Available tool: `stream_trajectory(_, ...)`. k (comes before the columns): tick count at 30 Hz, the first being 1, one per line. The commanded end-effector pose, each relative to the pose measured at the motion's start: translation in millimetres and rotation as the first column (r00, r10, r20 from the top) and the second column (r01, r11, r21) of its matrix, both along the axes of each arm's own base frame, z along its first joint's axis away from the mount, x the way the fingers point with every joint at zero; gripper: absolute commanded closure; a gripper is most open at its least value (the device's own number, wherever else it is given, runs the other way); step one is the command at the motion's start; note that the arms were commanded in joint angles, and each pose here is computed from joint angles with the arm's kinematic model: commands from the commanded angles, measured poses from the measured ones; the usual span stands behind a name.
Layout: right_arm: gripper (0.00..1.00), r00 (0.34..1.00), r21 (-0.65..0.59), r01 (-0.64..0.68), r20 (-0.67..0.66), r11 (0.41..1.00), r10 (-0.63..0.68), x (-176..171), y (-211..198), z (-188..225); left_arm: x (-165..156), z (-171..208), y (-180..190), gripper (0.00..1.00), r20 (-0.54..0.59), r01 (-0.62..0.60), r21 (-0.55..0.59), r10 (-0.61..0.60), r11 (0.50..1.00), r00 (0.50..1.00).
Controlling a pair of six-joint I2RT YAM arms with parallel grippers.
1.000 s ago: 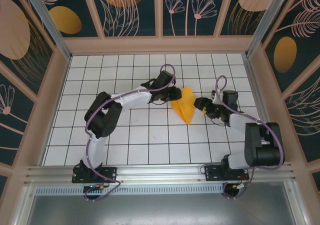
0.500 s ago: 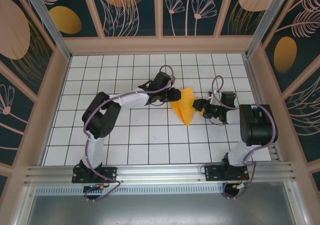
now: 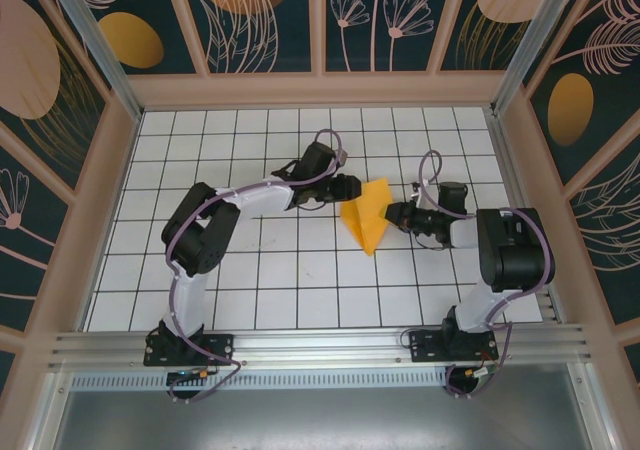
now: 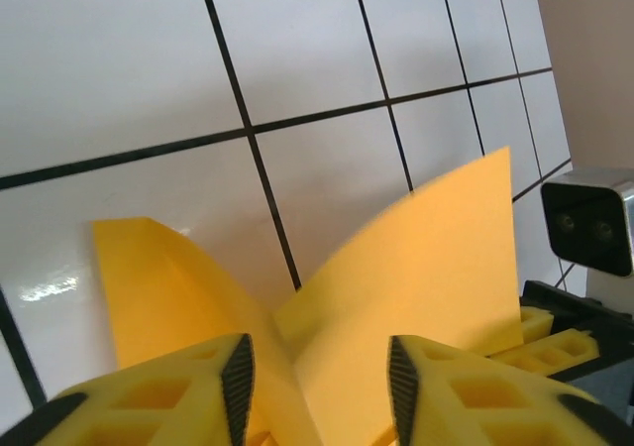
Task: Fold a paper plane with a square sheet of paper (fold left side to right side)
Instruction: Fold the wing for the fifth time at the center of the table.
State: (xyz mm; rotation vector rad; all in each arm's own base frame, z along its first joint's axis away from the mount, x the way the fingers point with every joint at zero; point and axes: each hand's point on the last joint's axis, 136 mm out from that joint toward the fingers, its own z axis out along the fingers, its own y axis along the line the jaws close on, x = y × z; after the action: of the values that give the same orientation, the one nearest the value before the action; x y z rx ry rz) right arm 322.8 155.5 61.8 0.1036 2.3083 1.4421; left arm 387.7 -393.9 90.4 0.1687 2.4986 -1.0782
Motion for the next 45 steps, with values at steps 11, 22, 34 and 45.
stream_trajectory(11,0.88,0.998,-0.135,-0.005,0.066,0.991,0.014,5,10,13,-34,41,28,0.55,-0.04,0.004,-0.123,-0.009,0.992,0.999)
stream_trajectory(22,0.86,0.998,-0.166,0.007,0.069,0.986,0.004,3,16,19,-82,2,10,0.76,-0.24,-0.021,-0.217,-0.033,0.976,0.97)
stream_trajectory(34,0.84,0.998,-0.189,0.005,0.056,0.982,0.005,-4,21,17,-75,-24,8,0.72,-0.315,-0.101,-0.196,0.035,0.975,0.948)
stream_trajectory(45,0.82,0.999,-0.192,-0.005,0.041,0.981,0.013,-7,22,17,-64,-40,13,0.74,-0.338,-0.159,-0.148,0.102,0.976,0.936)
